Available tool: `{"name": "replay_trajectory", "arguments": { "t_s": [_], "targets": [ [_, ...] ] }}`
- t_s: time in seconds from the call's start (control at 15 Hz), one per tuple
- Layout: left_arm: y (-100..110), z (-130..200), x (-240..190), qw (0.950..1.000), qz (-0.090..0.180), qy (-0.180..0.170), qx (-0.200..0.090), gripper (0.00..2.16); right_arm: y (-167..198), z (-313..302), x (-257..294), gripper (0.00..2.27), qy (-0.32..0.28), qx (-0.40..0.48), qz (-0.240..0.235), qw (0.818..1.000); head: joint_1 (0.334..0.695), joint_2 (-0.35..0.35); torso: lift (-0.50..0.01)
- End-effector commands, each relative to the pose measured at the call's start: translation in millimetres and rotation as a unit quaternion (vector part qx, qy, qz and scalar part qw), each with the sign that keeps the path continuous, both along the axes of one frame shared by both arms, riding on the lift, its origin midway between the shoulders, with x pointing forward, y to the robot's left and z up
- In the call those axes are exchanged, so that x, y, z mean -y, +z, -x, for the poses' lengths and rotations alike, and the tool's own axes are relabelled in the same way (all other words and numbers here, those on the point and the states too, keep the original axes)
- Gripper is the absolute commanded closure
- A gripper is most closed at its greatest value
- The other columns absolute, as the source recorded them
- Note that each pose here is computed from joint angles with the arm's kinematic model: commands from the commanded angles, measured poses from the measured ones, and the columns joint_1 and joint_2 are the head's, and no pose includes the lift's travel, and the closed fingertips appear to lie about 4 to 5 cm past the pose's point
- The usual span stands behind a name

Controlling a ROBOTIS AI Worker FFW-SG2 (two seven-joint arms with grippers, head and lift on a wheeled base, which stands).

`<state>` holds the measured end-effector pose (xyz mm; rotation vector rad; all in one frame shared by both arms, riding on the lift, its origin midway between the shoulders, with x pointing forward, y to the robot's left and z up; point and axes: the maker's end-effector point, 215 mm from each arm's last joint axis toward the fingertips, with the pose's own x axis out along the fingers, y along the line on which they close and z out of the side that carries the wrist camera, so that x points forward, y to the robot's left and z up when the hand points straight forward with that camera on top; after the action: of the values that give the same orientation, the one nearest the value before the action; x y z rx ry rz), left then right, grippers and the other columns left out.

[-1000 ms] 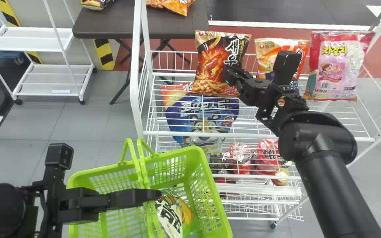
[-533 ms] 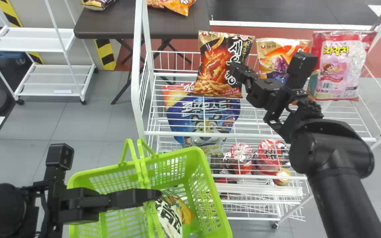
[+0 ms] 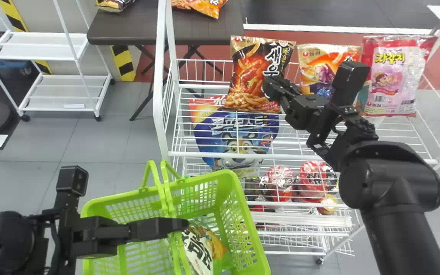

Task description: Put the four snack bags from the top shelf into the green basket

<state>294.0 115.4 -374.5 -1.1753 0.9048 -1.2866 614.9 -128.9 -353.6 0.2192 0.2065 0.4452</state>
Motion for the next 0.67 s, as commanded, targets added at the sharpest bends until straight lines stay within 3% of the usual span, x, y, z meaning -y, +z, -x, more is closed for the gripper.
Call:
{"name": "replay_trajectory", "arguments": {
  "t_s": [0.0, 0.6],
  "targets": [
    [2, 1, 0, 1.0000, 0.006, -0.001, 0.001, 2.15, -7, -9, -4, 0.01, 0.001, -0.009, 0.004, 1.000, 0.695, -0.017, 0.000],
    [0, 0, -2, 1.0000, 0.006, 0.002, -0.003, 2.15, -20, -57, -32, 0.05, -0.011, -0.004, 0.044, 0.999, 0.695, 0.016, 0.000]
  ]
}}
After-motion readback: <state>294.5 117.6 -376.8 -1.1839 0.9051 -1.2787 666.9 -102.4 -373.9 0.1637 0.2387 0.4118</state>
